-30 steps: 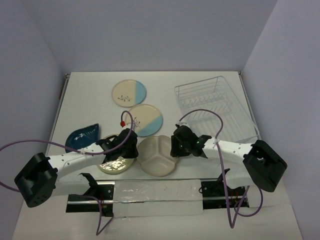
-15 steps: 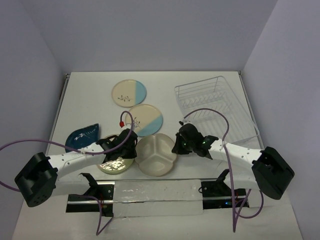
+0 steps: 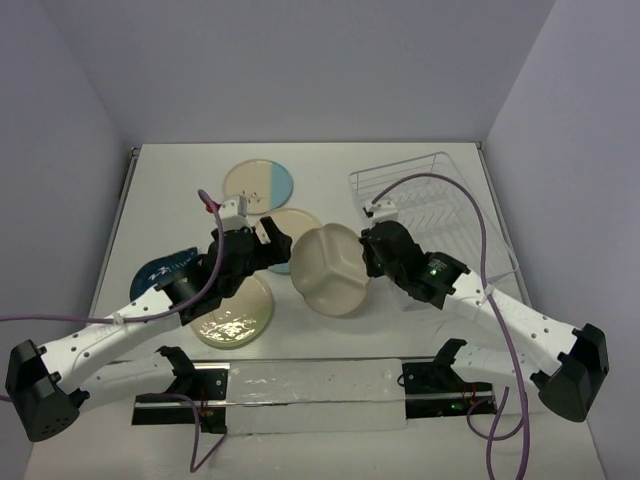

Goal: Load the plates into the dish rack

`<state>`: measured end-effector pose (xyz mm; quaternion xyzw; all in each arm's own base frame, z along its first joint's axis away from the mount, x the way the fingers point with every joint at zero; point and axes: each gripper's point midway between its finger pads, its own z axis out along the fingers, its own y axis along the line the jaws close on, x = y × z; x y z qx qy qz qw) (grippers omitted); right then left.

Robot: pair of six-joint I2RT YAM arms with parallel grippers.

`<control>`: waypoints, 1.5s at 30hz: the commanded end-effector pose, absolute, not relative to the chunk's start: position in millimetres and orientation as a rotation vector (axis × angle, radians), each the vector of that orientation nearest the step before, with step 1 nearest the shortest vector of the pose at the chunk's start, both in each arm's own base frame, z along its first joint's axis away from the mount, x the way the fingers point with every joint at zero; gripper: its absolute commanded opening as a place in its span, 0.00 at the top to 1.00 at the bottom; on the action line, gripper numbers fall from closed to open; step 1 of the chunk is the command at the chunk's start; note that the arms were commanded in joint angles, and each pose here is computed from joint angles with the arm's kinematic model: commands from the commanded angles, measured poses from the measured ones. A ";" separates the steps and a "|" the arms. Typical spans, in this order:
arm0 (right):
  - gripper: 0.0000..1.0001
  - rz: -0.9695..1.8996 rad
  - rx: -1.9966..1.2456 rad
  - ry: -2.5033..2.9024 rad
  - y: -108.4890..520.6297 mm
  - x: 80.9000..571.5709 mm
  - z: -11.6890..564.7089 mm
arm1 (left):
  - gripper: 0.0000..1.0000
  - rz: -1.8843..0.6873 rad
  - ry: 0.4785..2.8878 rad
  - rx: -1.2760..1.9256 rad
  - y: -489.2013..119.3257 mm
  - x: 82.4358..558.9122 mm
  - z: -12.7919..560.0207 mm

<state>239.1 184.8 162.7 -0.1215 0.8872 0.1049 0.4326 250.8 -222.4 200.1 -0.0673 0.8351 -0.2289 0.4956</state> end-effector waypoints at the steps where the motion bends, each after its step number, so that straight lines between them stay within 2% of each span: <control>1: 1.00 0.376 -0.100 1.746 198.4 289.2 335.1 | 0.01 -0.474 1.788 -0.294 -200.1 279.5 277.3; 9: 1.00 0.064 -0.040 1.501 151.2 330.7 444.6 | 0.01 -0.435 1.672 -0.342 -170.6 320.2 315.9; 15: 1.00 -0.335 -0.020 1.446 63.9 357.3 485.7 | 0.01 -0.347 1.615 -0.403 -130.7 332.5 310.7; 19: 1.00 -0.513 -0.009 1.451 14.9 364.7 490.0 | 0.01 -0.349 1.550 -0.403 -120.2 338.1 312.7; 27: 1.00 -0.871 -0.091 1.586 -53.6 403.6 452.1 | 0.01 -0.268 1.650 -0.413 -115.6 376.2 286.8; 33: 1.00 -0.970 -0.152 1.611 -77.7 419.1 445.5 | 0.01 -0.226 1.734 -0.385 -123.9 393.8 261.6; 45: 1.00 -1.067 -0.265 1.621 -81.0 434.5 431.2 | 0.01 -0.185 1.763 -0.395 -118.7 394.6 250.8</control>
